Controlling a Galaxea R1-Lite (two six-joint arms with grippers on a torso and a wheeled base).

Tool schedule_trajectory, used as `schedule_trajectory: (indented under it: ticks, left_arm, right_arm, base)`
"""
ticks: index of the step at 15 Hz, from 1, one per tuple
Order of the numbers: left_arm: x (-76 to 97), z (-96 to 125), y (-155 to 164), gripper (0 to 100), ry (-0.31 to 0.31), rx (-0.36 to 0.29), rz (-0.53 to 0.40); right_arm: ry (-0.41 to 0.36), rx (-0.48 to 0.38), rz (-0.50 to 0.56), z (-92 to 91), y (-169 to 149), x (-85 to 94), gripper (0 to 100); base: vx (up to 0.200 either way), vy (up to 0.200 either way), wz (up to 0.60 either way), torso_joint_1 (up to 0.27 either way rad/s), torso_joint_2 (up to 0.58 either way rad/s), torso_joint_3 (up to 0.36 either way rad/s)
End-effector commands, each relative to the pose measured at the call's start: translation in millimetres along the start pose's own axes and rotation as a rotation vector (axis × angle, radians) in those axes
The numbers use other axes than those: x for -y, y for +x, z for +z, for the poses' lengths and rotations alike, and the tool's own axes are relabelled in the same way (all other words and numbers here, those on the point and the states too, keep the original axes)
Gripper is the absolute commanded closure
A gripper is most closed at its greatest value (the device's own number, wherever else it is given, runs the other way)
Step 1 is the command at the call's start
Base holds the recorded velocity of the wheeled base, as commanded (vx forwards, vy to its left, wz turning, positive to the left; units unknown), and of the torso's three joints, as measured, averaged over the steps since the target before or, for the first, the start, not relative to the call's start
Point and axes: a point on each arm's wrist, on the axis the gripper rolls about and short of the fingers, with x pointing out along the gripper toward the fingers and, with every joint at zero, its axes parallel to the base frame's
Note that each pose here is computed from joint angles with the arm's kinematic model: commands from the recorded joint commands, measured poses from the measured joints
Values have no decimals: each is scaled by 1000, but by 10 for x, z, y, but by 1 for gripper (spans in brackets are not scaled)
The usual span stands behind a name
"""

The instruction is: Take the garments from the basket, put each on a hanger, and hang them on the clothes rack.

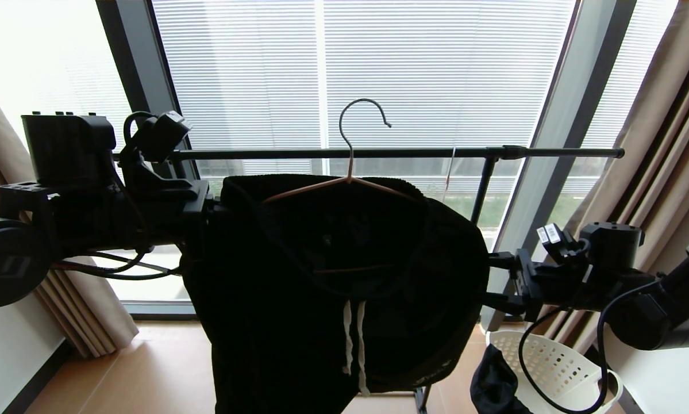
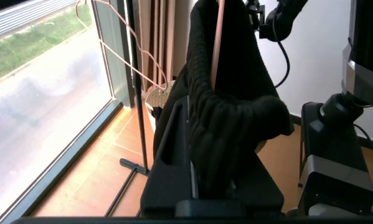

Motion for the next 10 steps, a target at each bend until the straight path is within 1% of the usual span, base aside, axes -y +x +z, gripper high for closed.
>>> schedule_trajectory:
  ticks: [1, 3, 6, 8, 9, 10]
  left_arm:
    - [-16, -52, -35, 100, -16, -7, 13]
    - [-42, -82, -97, 100, -27, -9, 35]
    - [-33, -159, -276, 100, -41, -8, 87]
    - [-55, -221, -342, 100, -31, 2, 115]
    - [-65, -248, -369, 100, -22, 10, 127]
    - [-66, -251, -373, 100, -22, 11, 128]
  right_arm:
    - [-45, 3, 17, 64, 38, -78, 0]
    - [-66, 2, 14, 151, 69, -149, 0]
    - [-117, -22, -62, 326, 161, -286, 0]
    - [-143, -30, -101, 440, 239, -369, 0]
    - [-152, -37, -139, 531, 307, -449, 0]
    - [-154, -37, -141, 538, 314, -454, 0]
  base:
    - [0, 0, 0, 0, 0, 0]
    - [0, 0, 0, 0, 0, 0]
    - [0, 0, 0, 0, 0, 0]
    - [0, 0, 0, 0, 0, 0]
    - [0, 0, 0, 0, 0, 0]
    - [0, 0, 0, 0, 0, 0]
